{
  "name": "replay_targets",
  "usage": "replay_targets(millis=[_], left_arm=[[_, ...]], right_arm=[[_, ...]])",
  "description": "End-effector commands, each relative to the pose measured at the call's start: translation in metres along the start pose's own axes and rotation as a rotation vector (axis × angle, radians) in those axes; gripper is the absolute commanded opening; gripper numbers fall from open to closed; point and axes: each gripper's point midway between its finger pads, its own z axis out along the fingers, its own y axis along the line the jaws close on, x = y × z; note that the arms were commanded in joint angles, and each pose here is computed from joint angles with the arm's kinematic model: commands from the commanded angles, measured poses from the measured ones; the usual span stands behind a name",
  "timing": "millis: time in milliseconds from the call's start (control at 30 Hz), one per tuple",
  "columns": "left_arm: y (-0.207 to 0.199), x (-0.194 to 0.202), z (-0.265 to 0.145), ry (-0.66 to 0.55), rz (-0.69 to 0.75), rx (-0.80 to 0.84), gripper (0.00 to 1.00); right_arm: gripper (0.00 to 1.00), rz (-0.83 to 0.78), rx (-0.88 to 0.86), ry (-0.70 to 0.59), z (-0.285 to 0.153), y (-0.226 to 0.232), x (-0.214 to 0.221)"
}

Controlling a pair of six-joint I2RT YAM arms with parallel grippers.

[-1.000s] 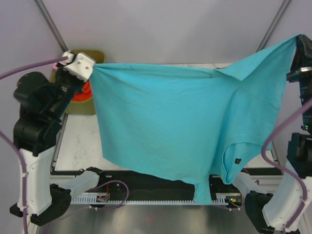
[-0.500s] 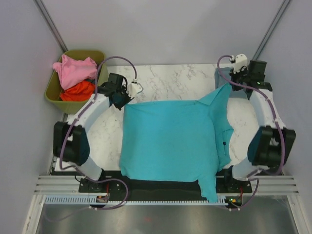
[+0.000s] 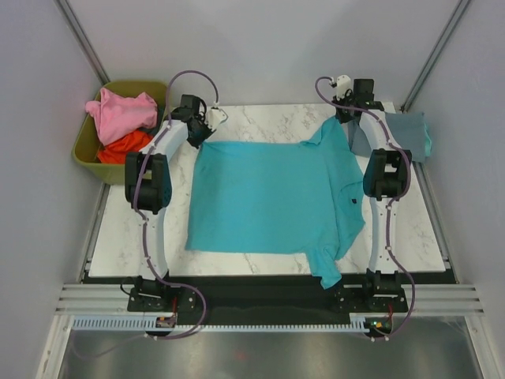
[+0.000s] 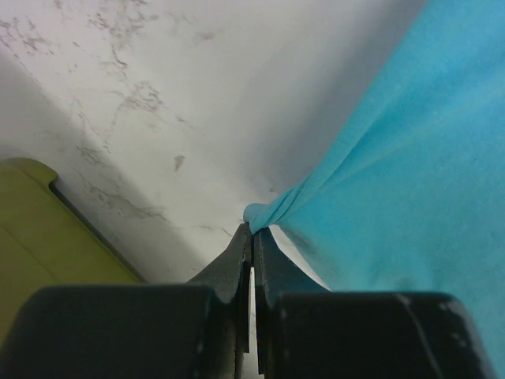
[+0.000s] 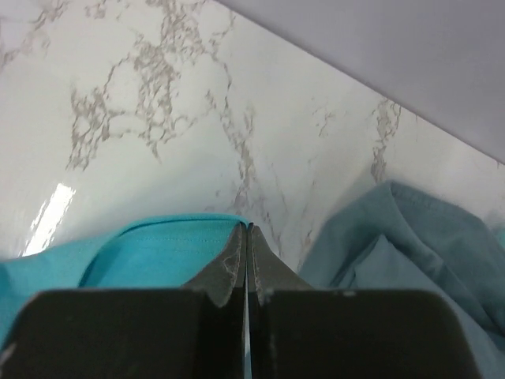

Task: Fold and stack the t-shirts
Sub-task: Flatten the tshirt out

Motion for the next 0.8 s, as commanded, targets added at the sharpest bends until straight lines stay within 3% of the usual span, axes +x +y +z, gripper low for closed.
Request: replay_targets(millis=[0,200,500,700,767], left_arm=[[0.036,0.001,0.007,0.008,0.011,-0.069,0.02],[0.047,0.009,0.032,0.044,-0.003,-0.095,0.02],[0.071,0.010,0.049,0.065,-0.021,-0.176,0.02],[0.088,-0.015,0.024,-0.010,-0.039,-0.229,0.02],[0.101,-0.036,-0.004,-0.073,-0.063,-0.268,0.02]], right_arm=[[0.00,0.060,0.096,-0.049,0.009,-0.028,-0.013],[0.00,0.108,0.125,-0.111,0.038,-0.027,-0.012],[0.00,0.075,0.214,-0.293,0.042,-0.039,-0.061],[0.00,0.072,0.221,-0.346,0.017,-0.042,-0.090],[0.00,0.093,0.231,-0.357,0.003,-0.046,-0.100]])
